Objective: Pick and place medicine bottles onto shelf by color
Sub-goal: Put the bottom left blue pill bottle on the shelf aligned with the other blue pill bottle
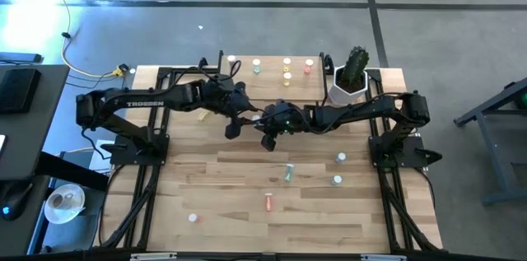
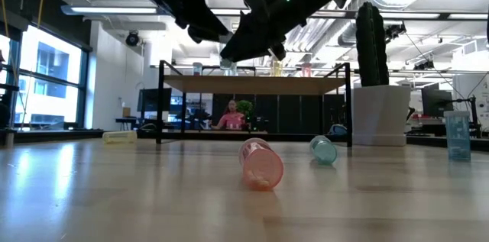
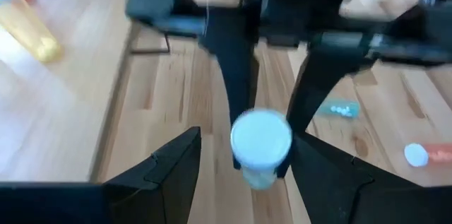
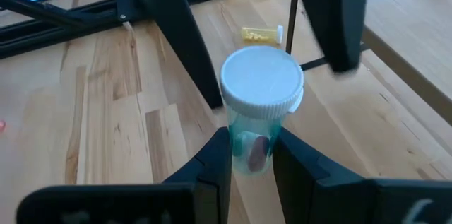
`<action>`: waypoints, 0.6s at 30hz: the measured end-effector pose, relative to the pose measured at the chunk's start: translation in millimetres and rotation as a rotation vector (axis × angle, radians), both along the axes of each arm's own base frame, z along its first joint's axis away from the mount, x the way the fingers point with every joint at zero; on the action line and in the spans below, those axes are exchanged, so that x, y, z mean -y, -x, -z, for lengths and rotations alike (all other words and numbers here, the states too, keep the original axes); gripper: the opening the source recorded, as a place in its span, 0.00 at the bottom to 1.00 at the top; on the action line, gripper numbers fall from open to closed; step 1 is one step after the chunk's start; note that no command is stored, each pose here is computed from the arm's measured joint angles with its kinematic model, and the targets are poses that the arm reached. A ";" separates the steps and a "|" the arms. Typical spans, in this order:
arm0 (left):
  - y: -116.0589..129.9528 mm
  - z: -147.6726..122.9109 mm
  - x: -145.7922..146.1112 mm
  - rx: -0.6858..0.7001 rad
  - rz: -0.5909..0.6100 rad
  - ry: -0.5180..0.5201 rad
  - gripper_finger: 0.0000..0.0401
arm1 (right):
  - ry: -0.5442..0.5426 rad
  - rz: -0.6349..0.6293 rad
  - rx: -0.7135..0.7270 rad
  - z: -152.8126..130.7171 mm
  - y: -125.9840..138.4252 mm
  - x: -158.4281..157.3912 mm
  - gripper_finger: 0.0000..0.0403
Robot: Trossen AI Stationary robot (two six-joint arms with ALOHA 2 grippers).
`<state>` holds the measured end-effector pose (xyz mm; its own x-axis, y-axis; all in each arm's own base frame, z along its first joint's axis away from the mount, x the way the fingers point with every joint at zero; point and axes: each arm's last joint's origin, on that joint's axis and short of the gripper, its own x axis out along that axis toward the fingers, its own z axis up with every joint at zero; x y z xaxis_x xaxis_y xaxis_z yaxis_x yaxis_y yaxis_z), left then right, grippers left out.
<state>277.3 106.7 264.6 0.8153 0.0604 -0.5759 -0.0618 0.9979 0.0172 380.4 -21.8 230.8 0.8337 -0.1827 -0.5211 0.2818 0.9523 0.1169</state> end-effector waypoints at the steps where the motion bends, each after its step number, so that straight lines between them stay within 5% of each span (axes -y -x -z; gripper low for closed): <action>1: -0.4 2.1 -0.2 -0.010 -0.001 0.005 0.50 | 0.000 0.000 -0.001 0.0 0.0 0.0 0.17; 18: -4.1 4.4 -1.2 0.008 0.014 0.039 0.46 | 0.000 0.000 -0.001 0.1 0.1 0.0 0.17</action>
